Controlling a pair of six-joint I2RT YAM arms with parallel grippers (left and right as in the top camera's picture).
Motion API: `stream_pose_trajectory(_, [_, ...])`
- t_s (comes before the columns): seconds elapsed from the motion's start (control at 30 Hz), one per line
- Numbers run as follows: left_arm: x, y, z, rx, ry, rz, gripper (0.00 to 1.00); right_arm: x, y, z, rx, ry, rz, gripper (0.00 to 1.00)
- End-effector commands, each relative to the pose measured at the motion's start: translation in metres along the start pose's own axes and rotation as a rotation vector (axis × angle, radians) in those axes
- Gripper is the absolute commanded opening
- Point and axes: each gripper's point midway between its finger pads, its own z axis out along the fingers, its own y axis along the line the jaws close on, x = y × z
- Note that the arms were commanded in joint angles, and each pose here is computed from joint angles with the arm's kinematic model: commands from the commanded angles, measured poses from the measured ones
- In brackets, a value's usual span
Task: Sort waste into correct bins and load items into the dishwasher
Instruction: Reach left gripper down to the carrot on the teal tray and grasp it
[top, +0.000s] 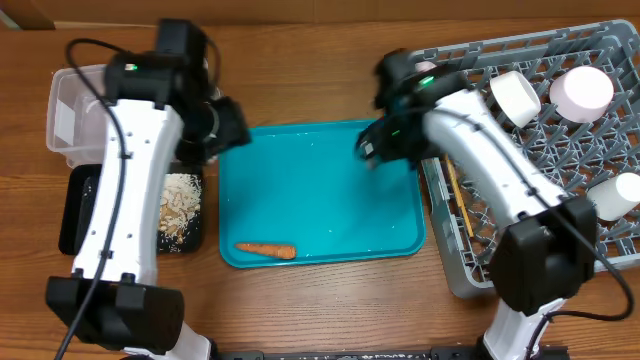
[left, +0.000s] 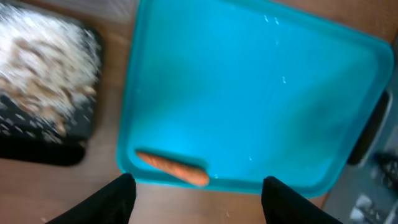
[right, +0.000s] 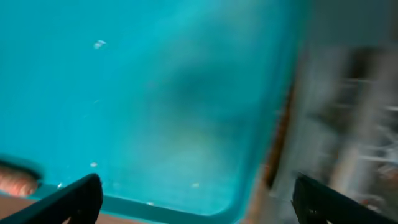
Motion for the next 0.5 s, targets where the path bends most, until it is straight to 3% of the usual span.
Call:
stream_pose_trajectory(0.0, [0.029, -0.013, 0.015, -0.04, 0.073, -0.115, 0.71, -0.018, -0.015, -0.06, -0.039, -0.153, 0.032, 1.0])
stream_pose_trajectory(0.3, [0.118, -0.012, 0.077, -0.267, 0.253, -0.373, 1.0, -0.012, -0.073, -0.12, -0.071, -0.271, 0.194, 1.0])
stream_pose_trajectory(0.47, [0.155, -0.009, 0.104, -0.286, 0.372, -0.405, 1.0, -0.007, -0.07, -0.121, -0.158, -0.246, 0.223, 1.0])
